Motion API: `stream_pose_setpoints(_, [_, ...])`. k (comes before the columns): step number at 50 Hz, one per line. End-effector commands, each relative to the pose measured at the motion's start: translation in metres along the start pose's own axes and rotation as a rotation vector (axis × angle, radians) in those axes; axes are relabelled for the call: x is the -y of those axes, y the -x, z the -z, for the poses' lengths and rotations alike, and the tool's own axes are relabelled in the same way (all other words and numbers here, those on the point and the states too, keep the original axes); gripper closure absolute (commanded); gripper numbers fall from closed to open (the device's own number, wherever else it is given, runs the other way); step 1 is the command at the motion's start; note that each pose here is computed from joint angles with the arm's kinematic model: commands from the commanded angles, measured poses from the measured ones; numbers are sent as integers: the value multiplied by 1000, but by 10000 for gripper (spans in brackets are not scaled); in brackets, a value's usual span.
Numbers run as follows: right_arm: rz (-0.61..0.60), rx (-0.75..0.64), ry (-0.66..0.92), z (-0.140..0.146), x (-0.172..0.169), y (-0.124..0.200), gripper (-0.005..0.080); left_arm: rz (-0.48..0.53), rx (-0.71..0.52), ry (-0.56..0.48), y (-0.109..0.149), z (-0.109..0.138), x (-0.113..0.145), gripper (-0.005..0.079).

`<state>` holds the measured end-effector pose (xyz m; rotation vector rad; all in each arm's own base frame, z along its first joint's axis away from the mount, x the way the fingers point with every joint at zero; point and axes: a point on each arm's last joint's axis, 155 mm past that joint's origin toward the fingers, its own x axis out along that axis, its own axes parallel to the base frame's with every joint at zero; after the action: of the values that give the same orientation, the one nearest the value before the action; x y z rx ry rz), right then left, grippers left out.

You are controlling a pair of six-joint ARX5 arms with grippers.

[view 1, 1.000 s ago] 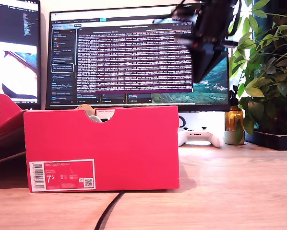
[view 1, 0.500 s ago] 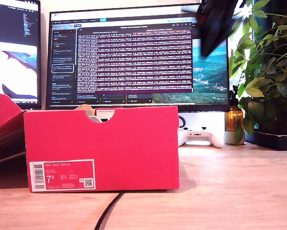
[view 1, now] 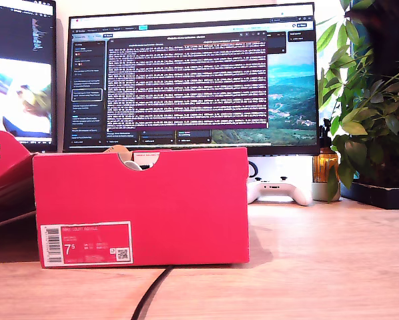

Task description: Pack the blue shoes by picking the first shoe and placing it inside the red shoebox, left side, then picking and rotating the second shoe and placing it in the shoebox

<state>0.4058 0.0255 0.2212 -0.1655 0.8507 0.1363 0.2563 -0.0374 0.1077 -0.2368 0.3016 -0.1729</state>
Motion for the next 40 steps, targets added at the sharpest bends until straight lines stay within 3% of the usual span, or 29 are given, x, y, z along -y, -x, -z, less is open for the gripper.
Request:
stream_pose_setpoints(1, [-5, 48, -4, 0, 1, 14, 759, -2, 30, -15, 1, -10, 1, 762])
stream_pose_setpoints(8, [-14, 45, -9, 14, -1, 17, 759, 5, 64, -29, 4, -18, 3, 762])
stream_pose_setpoints(21, [-12, 63, -10, 15, -2, 29, 759, 14, 111, -43, 12, -26, 6, 762])
stream_pose_setpoints(40, [10, 187, -13, 6, -1, 74, 759, 11, 98, -48, 21, -17, 6, 762])
